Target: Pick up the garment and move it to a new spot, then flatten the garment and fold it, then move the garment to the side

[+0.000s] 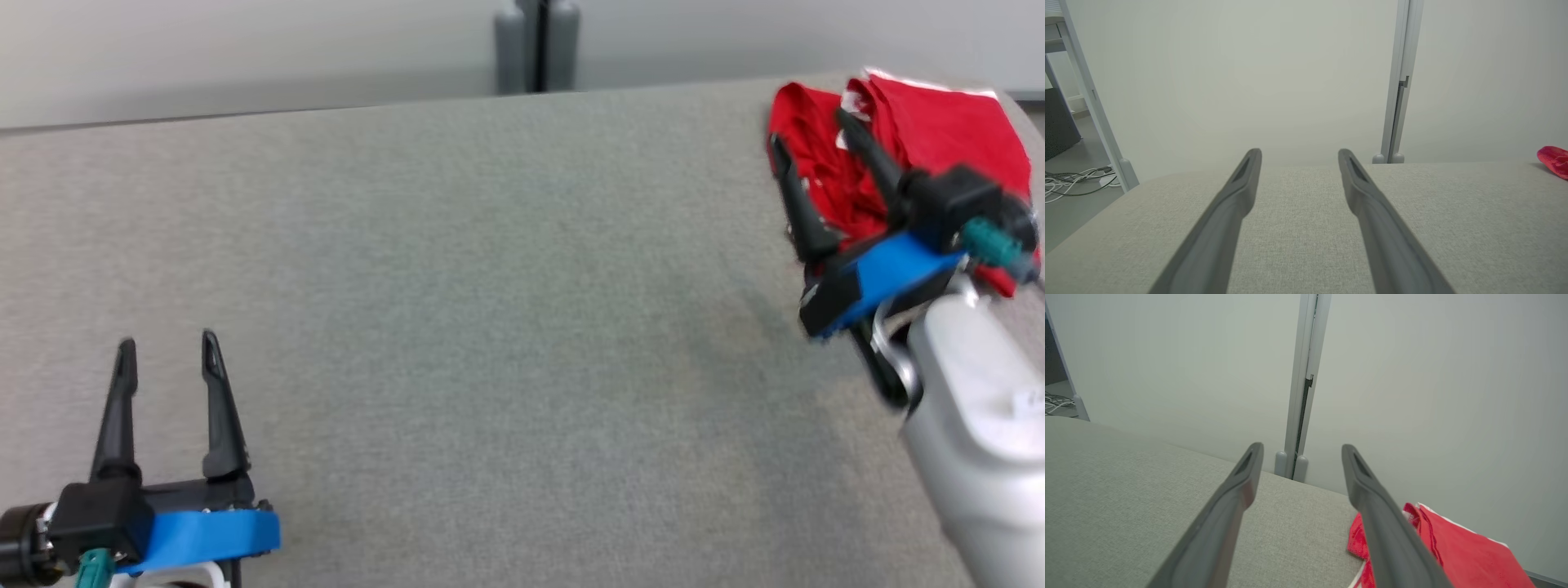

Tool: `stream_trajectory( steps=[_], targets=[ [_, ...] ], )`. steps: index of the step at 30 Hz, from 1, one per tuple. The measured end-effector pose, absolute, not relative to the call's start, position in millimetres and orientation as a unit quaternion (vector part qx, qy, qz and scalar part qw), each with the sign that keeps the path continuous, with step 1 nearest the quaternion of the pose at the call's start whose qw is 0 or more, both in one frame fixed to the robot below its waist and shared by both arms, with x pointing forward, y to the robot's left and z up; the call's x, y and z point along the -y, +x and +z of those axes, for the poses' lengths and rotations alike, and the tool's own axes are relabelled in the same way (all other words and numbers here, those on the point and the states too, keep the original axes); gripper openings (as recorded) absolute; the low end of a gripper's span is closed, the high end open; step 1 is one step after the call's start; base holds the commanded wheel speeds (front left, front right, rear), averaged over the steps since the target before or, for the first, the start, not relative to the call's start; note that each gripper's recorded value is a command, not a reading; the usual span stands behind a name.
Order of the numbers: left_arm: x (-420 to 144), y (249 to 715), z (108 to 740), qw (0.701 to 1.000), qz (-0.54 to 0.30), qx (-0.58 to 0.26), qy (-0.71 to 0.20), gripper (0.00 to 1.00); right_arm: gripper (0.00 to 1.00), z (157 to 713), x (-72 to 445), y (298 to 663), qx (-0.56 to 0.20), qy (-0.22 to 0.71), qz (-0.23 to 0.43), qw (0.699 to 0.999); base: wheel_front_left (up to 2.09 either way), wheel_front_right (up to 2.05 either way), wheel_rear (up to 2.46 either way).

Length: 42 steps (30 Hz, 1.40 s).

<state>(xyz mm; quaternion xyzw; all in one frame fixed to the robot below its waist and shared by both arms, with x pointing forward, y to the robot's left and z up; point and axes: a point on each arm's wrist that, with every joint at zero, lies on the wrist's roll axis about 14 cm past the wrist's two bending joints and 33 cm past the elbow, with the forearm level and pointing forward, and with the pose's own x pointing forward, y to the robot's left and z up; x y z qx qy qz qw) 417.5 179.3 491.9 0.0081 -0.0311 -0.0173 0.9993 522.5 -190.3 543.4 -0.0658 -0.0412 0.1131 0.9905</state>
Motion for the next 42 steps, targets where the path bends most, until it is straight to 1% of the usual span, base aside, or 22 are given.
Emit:
stream_trajectory(
  steps=[3,6,11,16,20,26,33,42],
  targets=[
    [-188.5,402.5,494.2,1.0,-0.002,0.028,0.004,1.0,1.0,530.6,171.2,499.3,0.036,-0.04,0.126,0.991,0.0,0.0,0.0],
    [-193.5,388.6,492.9,1.0,0.007,0.022,0.0,1.0,1.0,518.5,166.5,476.7,0.027,-0.015,0.122,0.992,0.0,0.0,0.0],
    [-200.2,371.4,488.6,1.0,0.019,0.013,-0.006,1.0,1.0,496.5,168.2,439.3,0.008,0.016,0.101,0.995,0.0,0.0,0.0],
    [-203.2,358.4,484.2,1.0,0.024,0.004,-0.008,1.0,1.0,487.7,176.5,407.4,0.004,0.03,0.069,0.997,0.0,0.0,0.0],
    [-203.5,349.1,482.2,1.0,0.023,0.0,-0.009,1.0,1.0,488.5,179.2,388.6,0.007,0.034,0.052,0.998,0.0,0.0,0.0],
    [-200.1,340.8,483.4,1.0,0.015,-0.006,-0.013,1.0,1.0,501.3,182.7,371.3,0.019,0.027,0.039,0.999,0.0,0.0,0.0],
    [-195.9,340.5,488.5,1.0,0.006,-0.006,-0.016,1.0,1.0,515.2,179.3,364.0,0.03,0.032,0.037,0.998,0.0,0.0,0.0],
    [-195.9,341.3,494.3,1.0,0.004,-0.001,-0.021,1.0,1.0,513.3,180.0,358.4,0.02,0.034,0.034,0.999,0.0,0.0,0.0]
  ],
)
